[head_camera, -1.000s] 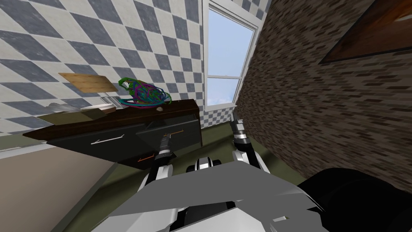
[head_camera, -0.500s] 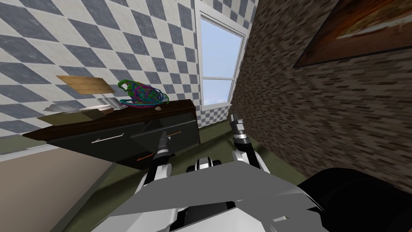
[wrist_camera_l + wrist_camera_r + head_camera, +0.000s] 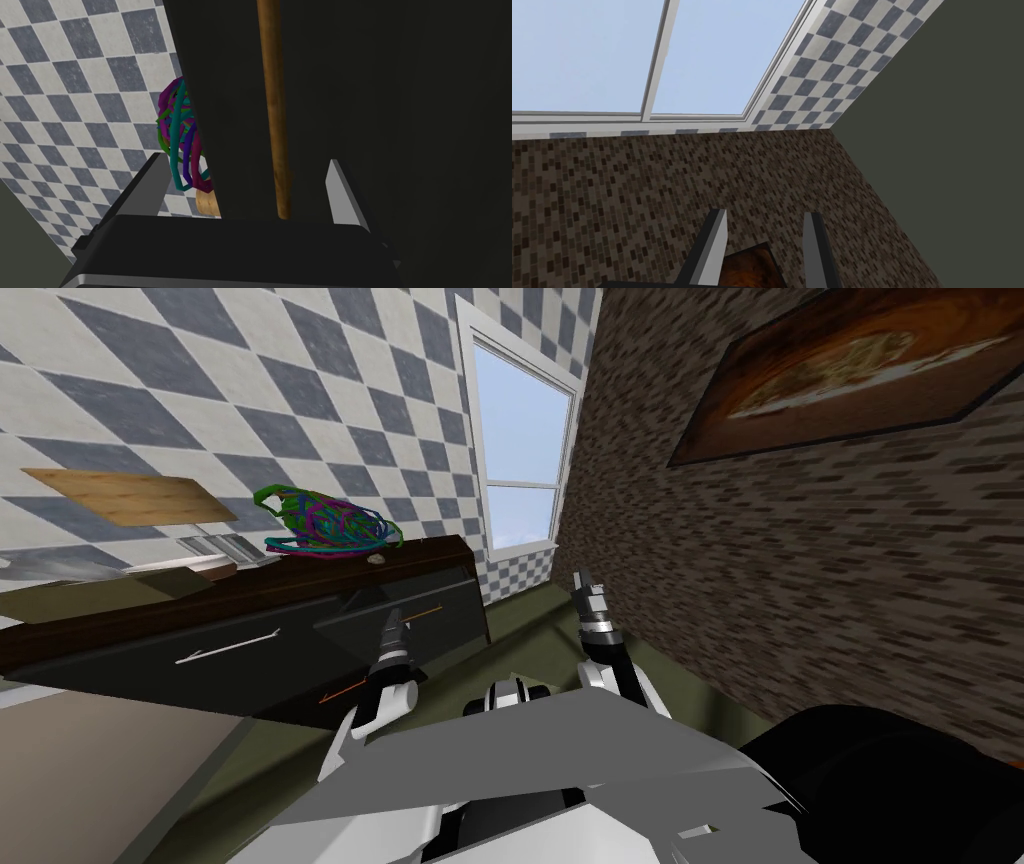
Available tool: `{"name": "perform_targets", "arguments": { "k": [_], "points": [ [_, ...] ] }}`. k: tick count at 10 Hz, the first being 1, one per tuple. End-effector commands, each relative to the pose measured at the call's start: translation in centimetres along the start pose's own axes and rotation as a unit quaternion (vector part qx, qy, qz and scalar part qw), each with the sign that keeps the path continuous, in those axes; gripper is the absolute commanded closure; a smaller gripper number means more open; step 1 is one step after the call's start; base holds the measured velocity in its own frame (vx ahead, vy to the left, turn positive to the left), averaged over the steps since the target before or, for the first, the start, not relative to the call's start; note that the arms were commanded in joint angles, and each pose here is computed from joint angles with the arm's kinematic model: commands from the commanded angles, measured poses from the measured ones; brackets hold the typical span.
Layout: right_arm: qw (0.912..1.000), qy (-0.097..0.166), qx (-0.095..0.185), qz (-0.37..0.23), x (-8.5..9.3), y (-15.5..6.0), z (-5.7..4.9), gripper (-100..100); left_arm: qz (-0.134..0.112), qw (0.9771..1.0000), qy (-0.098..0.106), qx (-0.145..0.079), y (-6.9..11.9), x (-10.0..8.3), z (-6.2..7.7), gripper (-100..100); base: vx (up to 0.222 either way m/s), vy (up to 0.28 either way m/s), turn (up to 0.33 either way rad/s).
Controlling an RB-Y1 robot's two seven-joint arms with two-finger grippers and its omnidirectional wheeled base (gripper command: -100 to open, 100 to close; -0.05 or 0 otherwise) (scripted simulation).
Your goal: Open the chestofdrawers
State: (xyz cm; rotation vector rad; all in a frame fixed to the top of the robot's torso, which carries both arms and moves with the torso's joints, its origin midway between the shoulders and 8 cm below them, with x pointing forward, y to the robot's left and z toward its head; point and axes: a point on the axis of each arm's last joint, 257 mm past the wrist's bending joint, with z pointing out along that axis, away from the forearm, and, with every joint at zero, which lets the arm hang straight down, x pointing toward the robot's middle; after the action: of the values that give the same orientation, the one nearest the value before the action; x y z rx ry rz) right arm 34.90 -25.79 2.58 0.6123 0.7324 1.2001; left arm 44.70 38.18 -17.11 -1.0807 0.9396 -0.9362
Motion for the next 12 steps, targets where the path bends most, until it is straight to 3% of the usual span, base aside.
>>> {"name": "perform_targets", "arguments": {
  "k": [1,2,4,5,7,8,12],
  "points": [
    [1.0,0.0,0.0,0.0,0.0,0.0,0.0,0,0.011,0.9995,-0.031,0.002,-0.4,-2.8,1.9,-100,-0.138,-0.007,-0.209],
    [1.0,0.0,0.0,0.0,0.0,0.0,0.0,0,0.014,0.9992,-0.037,0.001,-0.4,-3.5,1.9,-100,-0.074,0.005,0.023],
    [1.0,0.0,0.0,0.0,0.0,0.0,0.0,0,0.02,0.9978,-0.063,-0.001,-0.5,-5.8,3.2,-100,-0.116,0.016,-0.264],
    [1.0,0.0,0.0,0.0,0.0,0.0,0.0,0,0.022,0.9971,-0.072,-0.013,0.2,-6.3,4.0,-100,-0.145,-0.024,-0.353],
    [1.0,0.0,0.0,0.0,0.0,0.0,0.0,0,0.024,0.9952,-0.094,-0.006,-0.5,-8.5,4.3,-100,-0.099,-0.015,-0.124],
    [1.0,0.0,0.0,0.0,0.0,0.0,0.0,0,0.023,0.9941,-0.105,-0.015,0.0,-9.2,5.1,-100,-0.098,-0.004,-0.332],
    [1.0,0.0,0.0,0.0,0.0,0.0,0.0,0,0.02,0.9888,-0.147,-0.017,-0.4,-12.9,6.0,-100,-0.087,-0.009,-0.188]
  ]
}}
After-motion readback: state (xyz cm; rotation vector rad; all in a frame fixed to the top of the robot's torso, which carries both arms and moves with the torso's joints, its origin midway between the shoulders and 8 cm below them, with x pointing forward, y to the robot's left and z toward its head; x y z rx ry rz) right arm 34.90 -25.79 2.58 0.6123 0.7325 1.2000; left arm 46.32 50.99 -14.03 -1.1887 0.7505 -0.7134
